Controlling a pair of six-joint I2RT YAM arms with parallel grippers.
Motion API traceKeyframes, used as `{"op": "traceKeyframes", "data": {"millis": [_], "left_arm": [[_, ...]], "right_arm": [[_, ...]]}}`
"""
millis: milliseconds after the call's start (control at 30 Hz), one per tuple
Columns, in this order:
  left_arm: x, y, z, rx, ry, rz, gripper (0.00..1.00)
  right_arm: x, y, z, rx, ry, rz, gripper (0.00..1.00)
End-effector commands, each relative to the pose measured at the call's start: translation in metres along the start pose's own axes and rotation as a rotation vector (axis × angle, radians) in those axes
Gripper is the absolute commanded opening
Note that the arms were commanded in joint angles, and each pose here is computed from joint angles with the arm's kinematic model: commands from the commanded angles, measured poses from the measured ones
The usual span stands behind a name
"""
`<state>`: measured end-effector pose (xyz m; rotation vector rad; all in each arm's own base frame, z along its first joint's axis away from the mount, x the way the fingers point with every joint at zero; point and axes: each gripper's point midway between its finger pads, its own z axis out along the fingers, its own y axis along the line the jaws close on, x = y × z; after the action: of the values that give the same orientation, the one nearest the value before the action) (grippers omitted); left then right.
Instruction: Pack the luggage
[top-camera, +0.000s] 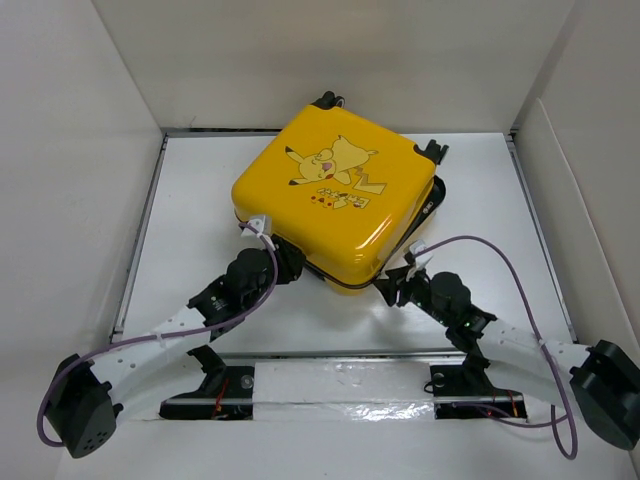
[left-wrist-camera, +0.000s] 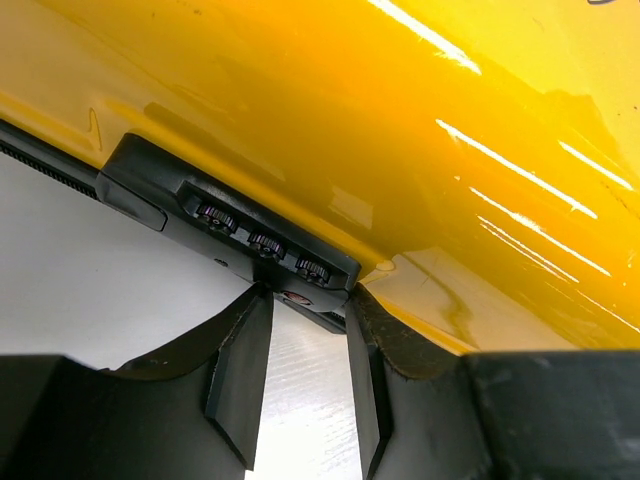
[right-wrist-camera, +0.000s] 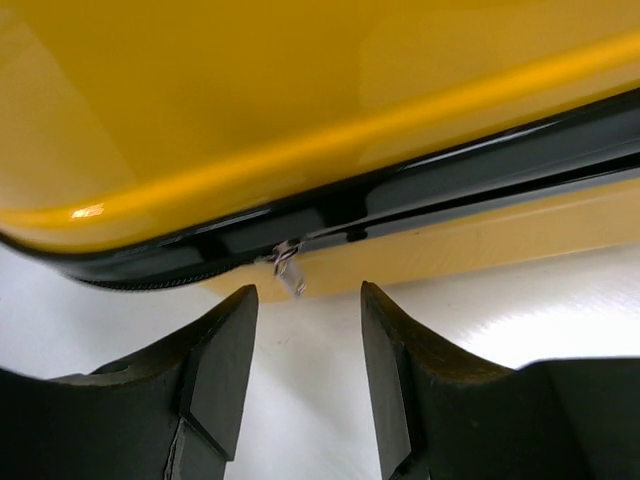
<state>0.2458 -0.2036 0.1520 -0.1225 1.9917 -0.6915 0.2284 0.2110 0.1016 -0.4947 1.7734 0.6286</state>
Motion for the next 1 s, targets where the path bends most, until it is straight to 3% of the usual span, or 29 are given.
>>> {"op": "traceKeyframes", "data": {"millis": [0,200,400,500,667,833,967], "left_arm": [[-0.078,-0.05,-0.011,0.171,-0.262,-0.122,0.29],[-0.065,-0.038,-0.008,0.138,-0.235,-0.101,0.3],[-0.097,-0.061,-0.003,0.186,-0.325,-0.101,0.3],[-0.116,-0.077,0.003,0.212,-0.37,-0.107,0.3],[-0.154,-0.092,0.006,0.191,-0.469,-0.093,0.3],[-0.153,-0.098,0.019,0.191,-0.456,-0.085,0.3],[-0.122,-0.099,0.029,0.242,-0.376,-0.115,0.3]], "right_arm": [[-0.054,-0.009,0.007,0.077,-0.192,-0.024,0.5],[-0.059,0.005,0.013,0.019,-0.228,-0.026,0.35],[-0.073,0.027,0.011,-0.044,-0.287,-0.023,0.01],[-0.073,0.052,0.004,-0.116,-0.282,-0.021,0.0],[-0.032,0.093,-0.012,-0.212,-0.07,-0.054,0.0],[-0.007,0.135,-0.042,-0.306,0.115,-0.087,0.0],[-0.005,0.149,-0.028,-0.295,0.119,-0.037,0.0]]}}
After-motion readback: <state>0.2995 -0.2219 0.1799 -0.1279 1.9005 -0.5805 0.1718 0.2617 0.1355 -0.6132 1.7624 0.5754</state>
